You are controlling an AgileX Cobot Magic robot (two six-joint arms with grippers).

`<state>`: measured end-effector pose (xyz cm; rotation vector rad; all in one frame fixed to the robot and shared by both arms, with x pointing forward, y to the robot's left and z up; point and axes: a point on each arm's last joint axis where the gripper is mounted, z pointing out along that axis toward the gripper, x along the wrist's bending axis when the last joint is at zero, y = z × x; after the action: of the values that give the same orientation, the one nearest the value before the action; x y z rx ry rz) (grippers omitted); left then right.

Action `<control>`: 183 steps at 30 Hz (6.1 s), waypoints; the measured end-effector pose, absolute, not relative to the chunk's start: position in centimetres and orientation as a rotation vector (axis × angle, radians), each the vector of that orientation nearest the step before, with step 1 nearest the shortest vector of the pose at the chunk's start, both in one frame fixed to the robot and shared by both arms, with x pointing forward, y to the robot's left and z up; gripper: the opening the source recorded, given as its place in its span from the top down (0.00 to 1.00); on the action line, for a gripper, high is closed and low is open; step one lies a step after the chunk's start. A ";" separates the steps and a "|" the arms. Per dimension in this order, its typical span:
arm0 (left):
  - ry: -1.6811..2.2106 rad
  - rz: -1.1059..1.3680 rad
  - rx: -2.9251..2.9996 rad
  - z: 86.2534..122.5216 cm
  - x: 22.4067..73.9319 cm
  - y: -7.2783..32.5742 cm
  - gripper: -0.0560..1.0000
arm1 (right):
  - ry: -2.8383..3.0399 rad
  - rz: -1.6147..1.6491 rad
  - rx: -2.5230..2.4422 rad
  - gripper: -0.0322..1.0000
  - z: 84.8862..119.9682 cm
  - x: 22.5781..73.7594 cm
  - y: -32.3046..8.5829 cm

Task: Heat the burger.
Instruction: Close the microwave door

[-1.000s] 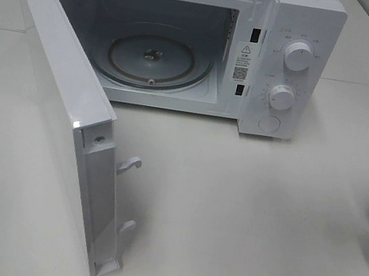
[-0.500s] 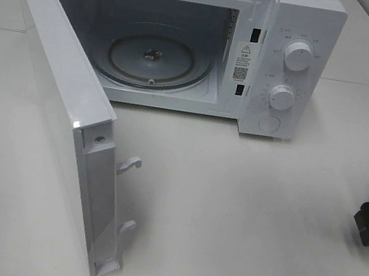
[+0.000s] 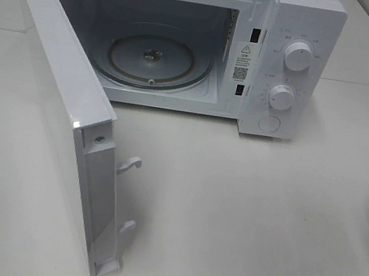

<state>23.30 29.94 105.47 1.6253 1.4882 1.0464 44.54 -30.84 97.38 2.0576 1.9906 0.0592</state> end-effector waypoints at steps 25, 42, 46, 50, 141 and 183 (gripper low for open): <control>1.488 1.046 1.625 105.5 23.3 29.9 0.00 | 1.756 0.642 1.762 0.24 106.8 28.9 -30.4; 1.488 1.046 1.625 105.5 23.3 29.9 0.00 | 1.584 0.894 1.576 0.23 105.0 23.3 -30.2; 1.488 1.046 1.625 105.5 23.3 29.9 0.00 | 1.577 0.901 1.569 0.23 104.9 23.1 -30.2; 1.488 1.046 1.625 105.5 23.3 29.9 0.00 | 1.577 0.901 1.569 0.23 104.9 23.1 -30.2; 1.396 1.082 1.453 108.7 27.5 29.9 0.00 | 1.581 0.901 1.564 0.52 104.9 23.1 -30.2; 1.161 0.963 1.364 97.7 43.8 28.8 0.94 | 1.581 0.901 1.564 0.52 104.9 23.1 -30.2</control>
<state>43.78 28.85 97.72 1.3637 1.1606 0.9630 23.12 -30.21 104.91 1.5643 1.5815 0.9008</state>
